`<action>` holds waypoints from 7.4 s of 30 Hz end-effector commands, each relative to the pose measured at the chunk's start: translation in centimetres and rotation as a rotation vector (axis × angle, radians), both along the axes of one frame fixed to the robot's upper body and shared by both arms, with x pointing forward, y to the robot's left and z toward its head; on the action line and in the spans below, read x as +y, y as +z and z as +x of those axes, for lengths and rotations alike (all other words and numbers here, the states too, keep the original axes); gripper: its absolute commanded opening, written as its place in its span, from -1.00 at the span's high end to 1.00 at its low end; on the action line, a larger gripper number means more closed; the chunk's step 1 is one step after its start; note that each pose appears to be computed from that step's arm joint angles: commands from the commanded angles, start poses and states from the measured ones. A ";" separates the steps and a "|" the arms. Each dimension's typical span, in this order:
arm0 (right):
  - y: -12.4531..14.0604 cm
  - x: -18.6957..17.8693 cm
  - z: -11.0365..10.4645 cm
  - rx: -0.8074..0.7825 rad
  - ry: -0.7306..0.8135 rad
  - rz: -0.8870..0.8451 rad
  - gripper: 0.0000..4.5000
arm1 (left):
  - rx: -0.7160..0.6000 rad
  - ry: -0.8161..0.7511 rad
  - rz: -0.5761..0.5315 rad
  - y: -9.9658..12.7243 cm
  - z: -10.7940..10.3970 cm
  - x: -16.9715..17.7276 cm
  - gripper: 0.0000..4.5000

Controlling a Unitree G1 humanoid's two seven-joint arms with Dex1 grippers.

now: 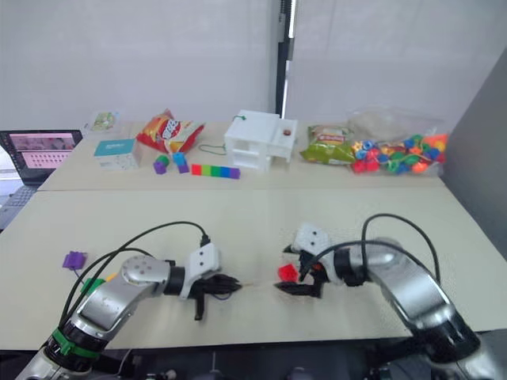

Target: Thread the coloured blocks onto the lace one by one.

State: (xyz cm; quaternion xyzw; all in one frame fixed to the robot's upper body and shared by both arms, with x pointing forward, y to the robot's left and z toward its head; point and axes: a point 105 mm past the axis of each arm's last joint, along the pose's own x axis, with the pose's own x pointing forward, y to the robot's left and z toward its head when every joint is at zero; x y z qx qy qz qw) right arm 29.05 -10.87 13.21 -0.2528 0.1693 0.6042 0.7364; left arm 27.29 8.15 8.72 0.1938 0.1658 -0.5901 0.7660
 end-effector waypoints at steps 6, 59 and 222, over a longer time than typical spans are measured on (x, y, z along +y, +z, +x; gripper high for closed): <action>-1.4 -1.4 2.3 -0.009 0.279 -0.221 -0.98 | -0.012 -0.035 -0.018 0.9 -1.2 -1.0 1.00; -3.8 1.7 -1.5 0.034 0.153 -0.121 0.47 | -0.011 -0.043 0.037 2.8 -0.2 -2.7 1.00; -4.0 2.2 -2.5 0.105 0.105 -0.138 0.47 | -0.048 -0.094 -0.097 3.2 -0.2 -4.2 -0.16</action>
